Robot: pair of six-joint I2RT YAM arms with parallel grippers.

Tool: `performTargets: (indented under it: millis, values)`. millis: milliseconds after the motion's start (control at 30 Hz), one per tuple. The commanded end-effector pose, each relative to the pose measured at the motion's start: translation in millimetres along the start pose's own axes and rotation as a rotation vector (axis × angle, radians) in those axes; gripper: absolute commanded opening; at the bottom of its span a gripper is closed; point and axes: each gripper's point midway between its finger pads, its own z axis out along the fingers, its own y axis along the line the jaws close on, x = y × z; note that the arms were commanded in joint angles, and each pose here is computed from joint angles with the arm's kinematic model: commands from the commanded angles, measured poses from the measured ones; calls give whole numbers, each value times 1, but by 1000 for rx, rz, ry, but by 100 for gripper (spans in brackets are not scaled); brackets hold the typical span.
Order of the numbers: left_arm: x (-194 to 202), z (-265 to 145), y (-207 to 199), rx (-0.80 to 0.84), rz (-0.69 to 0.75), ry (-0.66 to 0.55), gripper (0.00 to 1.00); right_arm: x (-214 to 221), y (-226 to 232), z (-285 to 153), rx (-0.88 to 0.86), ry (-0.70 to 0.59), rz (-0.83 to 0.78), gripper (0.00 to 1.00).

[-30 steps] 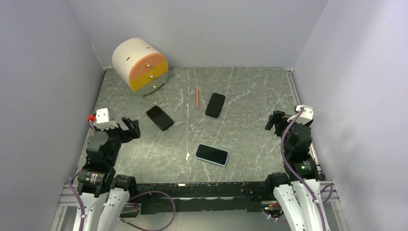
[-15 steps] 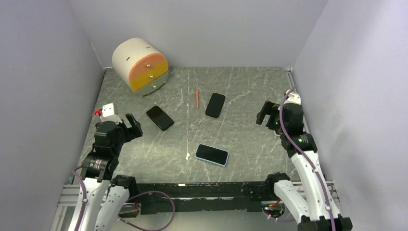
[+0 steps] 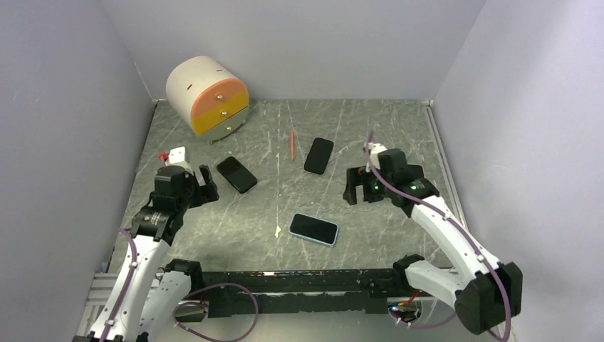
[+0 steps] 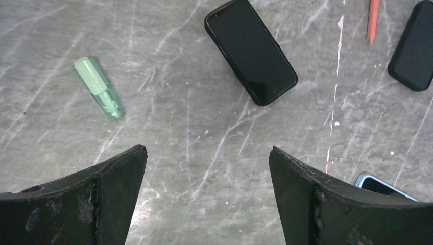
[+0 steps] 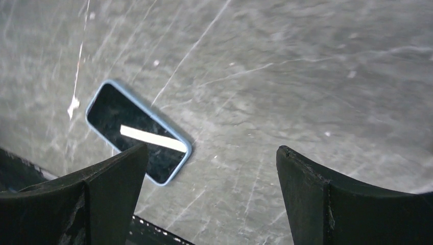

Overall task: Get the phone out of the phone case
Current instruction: Pick up the phone at the center of the board.

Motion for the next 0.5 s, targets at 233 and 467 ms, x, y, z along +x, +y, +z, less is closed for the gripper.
performTargets:
  millis: [233, 467]
  values:
    - [-23, -8, -25, 119, 28, -98, 95, 17, 81, 27, -299, 22, -442, 99]
    - [-25, -11, -26, 124, 29, -109, 95, 56, 99, 53, -392, 131, -763, 99]
